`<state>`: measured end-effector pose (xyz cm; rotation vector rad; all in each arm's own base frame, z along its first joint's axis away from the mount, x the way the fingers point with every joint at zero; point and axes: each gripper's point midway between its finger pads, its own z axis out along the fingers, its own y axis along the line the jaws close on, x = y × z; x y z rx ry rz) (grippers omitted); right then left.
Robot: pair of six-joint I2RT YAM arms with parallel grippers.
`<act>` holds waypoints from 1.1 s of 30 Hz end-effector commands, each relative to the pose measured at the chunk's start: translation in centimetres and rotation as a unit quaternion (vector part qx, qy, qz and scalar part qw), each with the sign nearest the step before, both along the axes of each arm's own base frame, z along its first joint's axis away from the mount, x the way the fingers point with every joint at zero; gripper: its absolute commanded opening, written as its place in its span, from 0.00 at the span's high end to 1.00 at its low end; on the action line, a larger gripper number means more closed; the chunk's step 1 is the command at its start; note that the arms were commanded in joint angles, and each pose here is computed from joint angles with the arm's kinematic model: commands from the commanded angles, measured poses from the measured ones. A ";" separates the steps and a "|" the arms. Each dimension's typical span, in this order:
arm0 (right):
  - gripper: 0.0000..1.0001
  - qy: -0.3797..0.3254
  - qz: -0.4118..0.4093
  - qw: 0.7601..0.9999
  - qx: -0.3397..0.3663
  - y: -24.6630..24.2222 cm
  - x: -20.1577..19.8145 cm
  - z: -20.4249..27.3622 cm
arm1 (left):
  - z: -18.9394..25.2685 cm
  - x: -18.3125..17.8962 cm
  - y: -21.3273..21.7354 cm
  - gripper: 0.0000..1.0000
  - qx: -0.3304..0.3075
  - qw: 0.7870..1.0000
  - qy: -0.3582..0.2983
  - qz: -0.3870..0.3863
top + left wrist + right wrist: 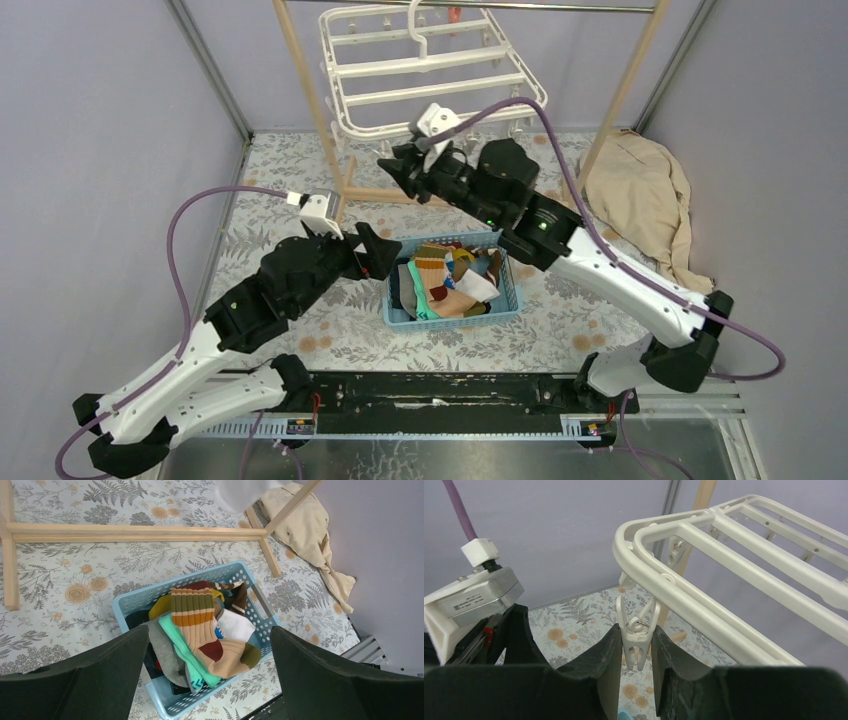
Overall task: Remove the socks clipped to the hanger
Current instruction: Adjust the hanger on the clothesline.
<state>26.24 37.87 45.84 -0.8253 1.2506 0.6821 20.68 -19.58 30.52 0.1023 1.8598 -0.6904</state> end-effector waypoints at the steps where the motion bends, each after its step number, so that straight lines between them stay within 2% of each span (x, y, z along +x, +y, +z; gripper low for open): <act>1: 0.82 -0.028 -0.019 0.999 -0.006 1.5 -0.2 2.1 | -0.2 0.0 1.3 0.01 0.007 1.000 -0.005 0.020; 9: 0.81 -0.002 -0.057 0.998 -0.036 5.7 2.9 0.5 | -0.4 -0.2 1.9 0.01 0.010 1.000 -0.006 0.026; 20: 0.79 0.044 -0.144 0.988 -0.023 8.7 7.8 -1.9 | -0.3 -1.0 3.0 0.01 0.004 0.999 -0.003 0.032; 24: 0.71 0.051 -0.156 0.986 -0.011 9.0 8.4 -2.0 | -0.3 -1.2 3.4 0.01 0.003 0.999 -0.003 0.036; 29: 0.48 0.051 -0.132 0.990 0.007 8.7 7.3 -0.8 | 0.1 -1.3 3.5 0.01 -0.001 0.999 -0.004 0.036; 33: 0.38 0.049 -0.111 0.993 0.014 7.9 6.0 0.3 | 0.0 -1.2 3.4 0.01 -0.001 0.999 -0.004 0.036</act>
